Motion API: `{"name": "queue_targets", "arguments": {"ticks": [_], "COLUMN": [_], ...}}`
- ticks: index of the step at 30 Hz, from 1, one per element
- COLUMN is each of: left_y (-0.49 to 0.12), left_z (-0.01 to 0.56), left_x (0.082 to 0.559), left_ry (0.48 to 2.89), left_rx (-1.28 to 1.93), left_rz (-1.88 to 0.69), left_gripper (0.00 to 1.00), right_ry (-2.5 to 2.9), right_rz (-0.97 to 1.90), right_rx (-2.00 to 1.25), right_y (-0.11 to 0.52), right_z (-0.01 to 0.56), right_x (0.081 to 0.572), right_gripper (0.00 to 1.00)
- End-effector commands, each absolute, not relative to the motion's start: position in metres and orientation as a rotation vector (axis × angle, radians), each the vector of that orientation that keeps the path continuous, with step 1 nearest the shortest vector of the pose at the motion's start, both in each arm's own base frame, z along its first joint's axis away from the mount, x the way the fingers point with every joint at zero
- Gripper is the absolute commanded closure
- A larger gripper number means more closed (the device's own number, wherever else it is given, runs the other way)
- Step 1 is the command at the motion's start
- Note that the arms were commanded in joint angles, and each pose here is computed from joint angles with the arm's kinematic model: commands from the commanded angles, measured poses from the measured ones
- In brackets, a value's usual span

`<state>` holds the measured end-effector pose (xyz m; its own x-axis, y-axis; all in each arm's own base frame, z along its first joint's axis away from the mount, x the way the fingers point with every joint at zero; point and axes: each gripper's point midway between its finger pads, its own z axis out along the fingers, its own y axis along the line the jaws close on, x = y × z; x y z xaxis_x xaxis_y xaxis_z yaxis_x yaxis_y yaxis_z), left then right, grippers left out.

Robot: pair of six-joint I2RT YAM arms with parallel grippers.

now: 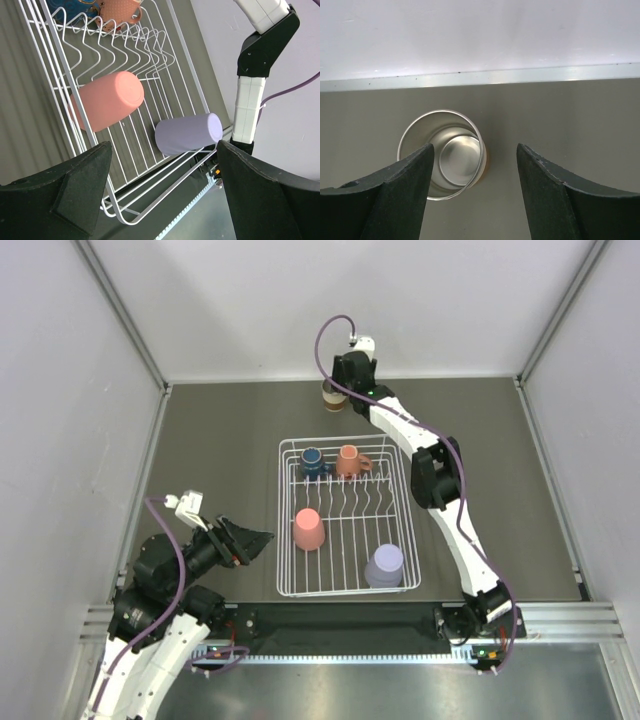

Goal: Load the cups into the dish rack

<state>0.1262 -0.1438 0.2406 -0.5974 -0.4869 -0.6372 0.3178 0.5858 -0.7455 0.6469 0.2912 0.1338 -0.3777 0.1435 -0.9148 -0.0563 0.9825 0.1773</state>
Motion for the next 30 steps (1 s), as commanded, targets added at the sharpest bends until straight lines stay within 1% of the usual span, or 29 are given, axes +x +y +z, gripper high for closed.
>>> {"name": "queue_targets", "arguments": {"ticks": [1,5,11,17,18,26,27,29,30], "left_y": [-0.141,-0.142,-0.143,-0.142,-0.142,-0.136,-0.134,-0.133,-0.132], "left_z": [0.251,0.25,0.248,0.246,0.245,0.244,0.248,0.251,0.255], "left_x": [0.128,0.13,0.132,0.132,0.132,0.128,0.127,0.126,0.126], "left_ry": [1.87,1.87,1.879,1.885,1.888,1.91,1.9,1.898,1.889], "left_rx": [-0.113,-0.113,-0.112,-0.12,-0.121,-0.138,-0.143,-0.148,-0.155], "left_rz": [-1.099,-1.099,-1.094,-1.086,-1.085,-1.059,-1.053,-1.051,-1.053], "left_gripper": [0.09,0.09,0.09,0.09,0.09,0.09,0.09,0.09,0.09], "right_ry": [1.914,1.923,1.939,1.932,1.933,1.904,1.899,1.891,1.885], "right_rz": [0.249,0.255,0.264,0.286,0.294,0.311,0.315,0.313,0.313], "right_rx": [0.079,0.06,0.048,0.048,0.053,0.038,0.036,0.039,0.045], "right_y": [0.294,0.297,0.299,0.303,0.302,0.304,0.304,0.302,0.3], "right_z": [0.135,0.13,0.121,0.122,0.121,0.138,0.143,0.151,0.156], "right_x": [0.657,0.656,0.656,0.657,0.658,0.658,0.658,0.657,0.657], "right_gripper": [0.35,0.39,0.41,0.47,0.54,0.74,0.81,0.9,0.91]}}
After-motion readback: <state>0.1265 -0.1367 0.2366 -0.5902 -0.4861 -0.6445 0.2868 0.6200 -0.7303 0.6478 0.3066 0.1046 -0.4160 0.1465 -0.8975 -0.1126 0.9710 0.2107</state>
